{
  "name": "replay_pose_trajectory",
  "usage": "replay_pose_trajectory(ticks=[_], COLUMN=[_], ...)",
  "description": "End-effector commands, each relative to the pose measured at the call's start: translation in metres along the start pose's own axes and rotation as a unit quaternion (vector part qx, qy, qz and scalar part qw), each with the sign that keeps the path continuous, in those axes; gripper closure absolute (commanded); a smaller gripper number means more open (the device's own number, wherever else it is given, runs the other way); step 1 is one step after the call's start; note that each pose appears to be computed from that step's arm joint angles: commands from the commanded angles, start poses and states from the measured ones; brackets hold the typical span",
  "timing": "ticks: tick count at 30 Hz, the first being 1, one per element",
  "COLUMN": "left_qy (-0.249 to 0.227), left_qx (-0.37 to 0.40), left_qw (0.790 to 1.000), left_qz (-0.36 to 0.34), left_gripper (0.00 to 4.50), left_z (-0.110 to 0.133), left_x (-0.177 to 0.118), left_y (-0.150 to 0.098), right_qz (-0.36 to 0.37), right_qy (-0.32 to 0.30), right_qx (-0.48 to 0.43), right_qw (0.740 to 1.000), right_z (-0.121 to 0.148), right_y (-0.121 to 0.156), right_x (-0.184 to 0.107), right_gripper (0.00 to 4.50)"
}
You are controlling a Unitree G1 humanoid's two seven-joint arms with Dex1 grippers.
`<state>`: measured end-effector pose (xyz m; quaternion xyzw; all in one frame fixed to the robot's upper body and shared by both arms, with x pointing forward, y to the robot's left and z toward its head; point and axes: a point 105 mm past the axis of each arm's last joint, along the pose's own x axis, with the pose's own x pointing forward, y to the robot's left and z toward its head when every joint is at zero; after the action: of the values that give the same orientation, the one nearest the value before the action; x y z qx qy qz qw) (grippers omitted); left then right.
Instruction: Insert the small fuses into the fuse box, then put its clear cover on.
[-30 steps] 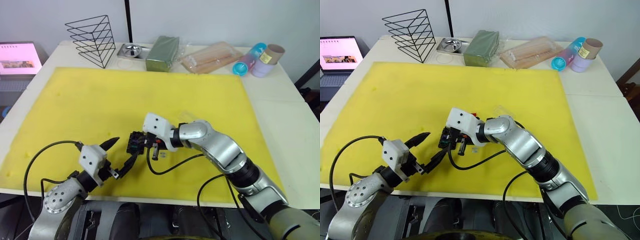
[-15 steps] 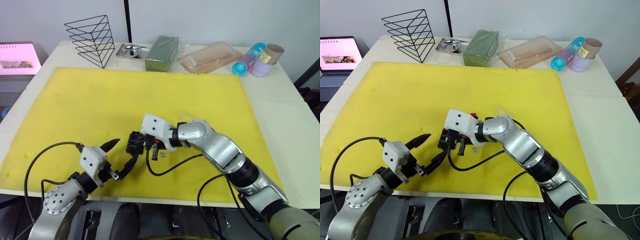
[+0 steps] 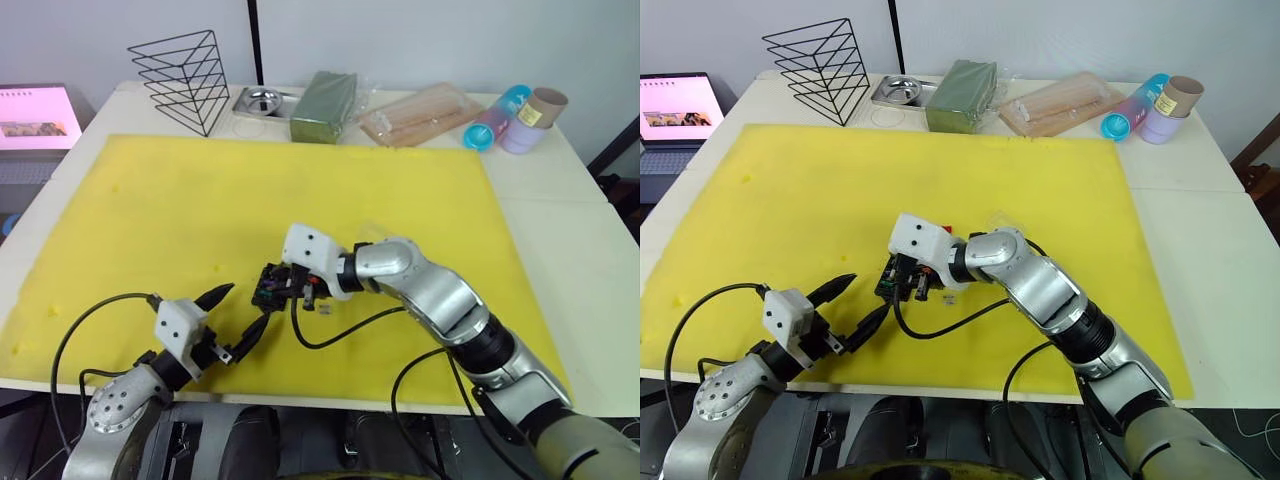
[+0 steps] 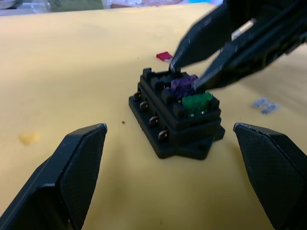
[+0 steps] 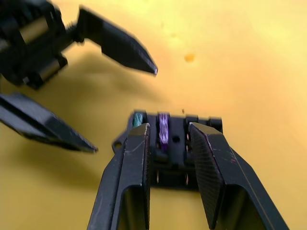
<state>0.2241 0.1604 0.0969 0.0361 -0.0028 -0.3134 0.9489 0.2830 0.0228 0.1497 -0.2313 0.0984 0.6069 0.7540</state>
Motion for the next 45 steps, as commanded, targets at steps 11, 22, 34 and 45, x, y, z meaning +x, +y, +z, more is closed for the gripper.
replay_pose_trajectory(ticks=[11, 22, 34, 45], left_qy=[-0.026, -0.028, -0.030, -0.031], left_qx=[0.023, 0.025, 0.026, 0.026], left_qw=[0.999, 0.999, 0.999, 0.999], left_qz=[-0.009, -0.010, -0.010, -0.009], left_gripper=[0.00, 0.00, 0.00, 0.00], left_z=[0.007, 0.007, 0.007, 0.009], left_x=[0.001, 0.001, -0.001, -0.001], left_y=[0.001, 0.001, 0.000, 0.000], right_qz=[0.002, 0.012, 0.003, 0.015], right_qy=[-0.057, -0.048, -0.014, 0.023], right_qx=[0.009, 0.014, 0.023, 0.053], right_qw=[0.998, 0.999, 1.000, 0.998], right_z=[0.019, 0.009, -0.015, -0.037], right_y=[-0.006, -0.001, 0.000, 0.006], right_x=[-0.008, -0.003, 0.004, 0.006], right_gripper=[4.06, 4.47, 4.47, 4.47])
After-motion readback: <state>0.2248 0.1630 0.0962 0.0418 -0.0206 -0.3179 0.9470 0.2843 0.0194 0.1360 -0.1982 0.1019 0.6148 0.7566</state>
